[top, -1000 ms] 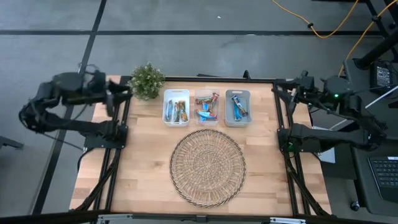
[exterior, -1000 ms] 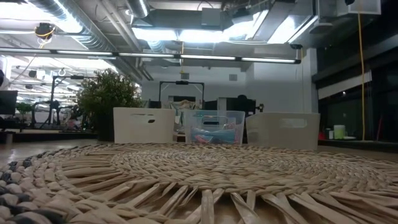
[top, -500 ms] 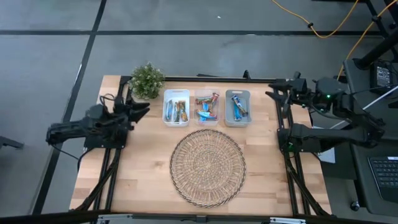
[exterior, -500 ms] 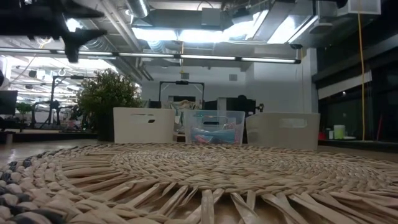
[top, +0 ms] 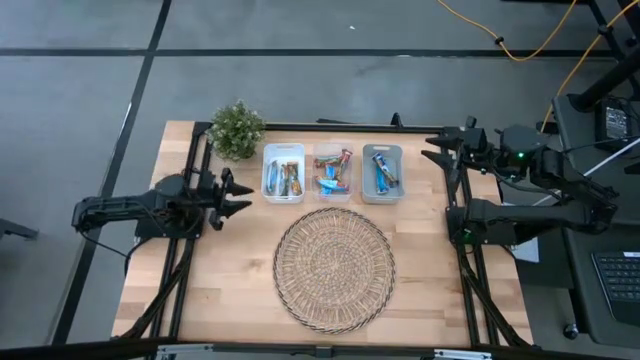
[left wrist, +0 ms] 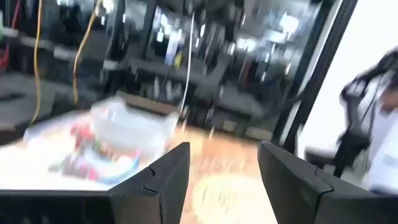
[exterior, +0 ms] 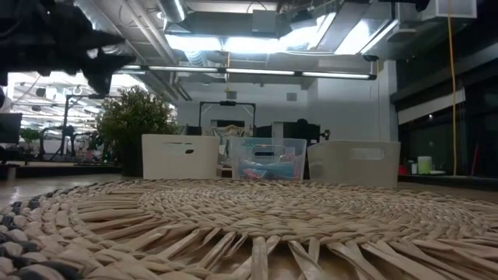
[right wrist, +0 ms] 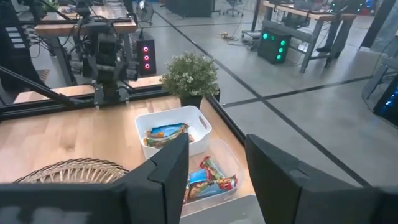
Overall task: Pick and place Granola Bars by type
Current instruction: Return to Home Position
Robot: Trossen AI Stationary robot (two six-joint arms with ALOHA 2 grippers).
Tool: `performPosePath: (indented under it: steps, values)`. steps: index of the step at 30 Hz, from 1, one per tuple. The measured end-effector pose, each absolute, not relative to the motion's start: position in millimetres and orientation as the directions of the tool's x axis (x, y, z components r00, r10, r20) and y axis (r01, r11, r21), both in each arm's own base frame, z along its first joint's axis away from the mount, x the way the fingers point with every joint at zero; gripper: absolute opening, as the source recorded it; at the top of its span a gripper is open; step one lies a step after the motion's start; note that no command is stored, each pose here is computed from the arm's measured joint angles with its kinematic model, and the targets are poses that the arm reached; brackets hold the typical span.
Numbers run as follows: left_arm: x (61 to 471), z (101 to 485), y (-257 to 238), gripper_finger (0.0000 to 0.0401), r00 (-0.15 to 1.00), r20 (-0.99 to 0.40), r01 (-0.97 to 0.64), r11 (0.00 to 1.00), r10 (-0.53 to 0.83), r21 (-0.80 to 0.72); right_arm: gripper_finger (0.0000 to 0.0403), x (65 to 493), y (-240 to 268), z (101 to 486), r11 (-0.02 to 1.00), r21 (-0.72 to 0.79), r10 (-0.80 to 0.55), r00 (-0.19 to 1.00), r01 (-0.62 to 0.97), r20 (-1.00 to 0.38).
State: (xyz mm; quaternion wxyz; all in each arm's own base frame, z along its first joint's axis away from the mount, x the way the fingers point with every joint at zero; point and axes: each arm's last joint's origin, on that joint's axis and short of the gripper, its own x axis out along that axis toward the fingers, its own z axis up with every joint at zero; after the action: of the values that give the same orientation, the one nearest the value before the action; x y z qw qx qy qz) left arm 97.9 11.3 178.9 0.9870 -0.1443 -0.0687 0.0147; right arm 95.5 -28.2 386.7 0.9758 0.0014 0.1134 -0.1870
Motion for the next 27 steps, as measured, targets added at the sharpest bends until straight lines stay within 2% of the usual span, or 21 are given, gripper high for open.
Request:
performPosePath:
  steps: [3, 7, 12, 16, 19, 23, 27]
  values:
    - [99.2, 170.1, 9.4, 0.0182, 0.999, 0.039, -0.008, 0.965, 0.018, -0.261, 0.0161, 95.6, -28.2, 386.7, 0.93, -0.038, -0.365, 0.904, 0.366, -0.222]
    - [99.9, 167.9, 6.0, 0.0182, 1.0, 0.016, 0.029, 0.984, -0.026, -0.177, 0.0161, 95.5, -28.2, 386.8, 0.93, -0.037, -0.365, 0.905, 0.366, -0.221]
    - [100.0, 164.5, 7.5, 0.0182, 0.999, -0.02, -0.051, 0.996, 0.049, -0.068, 0.0161, 95.5, -28.2, 386.9, 0.931, -0.06, -0.364, 0.905, 0.36, -0.221]
    - [100.1, 164.8, 8.6, 0.0182, 0.996, -0.017, -0.085, 0.995, 0.084, -0.055, 0.0161, 95.7, -27.7, 387.2, 0.938, -0.082, -0.348, 0.912, 0.338, -0.217]
    - [100.1, 164.7, 8.5, 0.0182, 0.996, -0.017, -0.083, 0.992, 0.082, -0.09, 0.0161, 96.5, -25.9, 393.7, 0.948, -0.15, -0.301, 0.942, 0.279, -0.151]
    - [100.1, 164.7, 7.8, 0.0182, 0.998, -0.017, -0.062, 0.982, 0.06, -0.181, 0.0161, 93.0, -22.6, 404.1, 0.945, -0.213, -0.248, 0.969, 0.247, 0.024]
    - [100.1, 164.7, 7.9, 0.0182, 0.998, -0.018, -0.063, 0.979, 0.061, -0.196, 0.0161, 87.9, -20.2, 367.7, 0.951, -0.204, -0.22, 0.973, 0.231, 0.072]
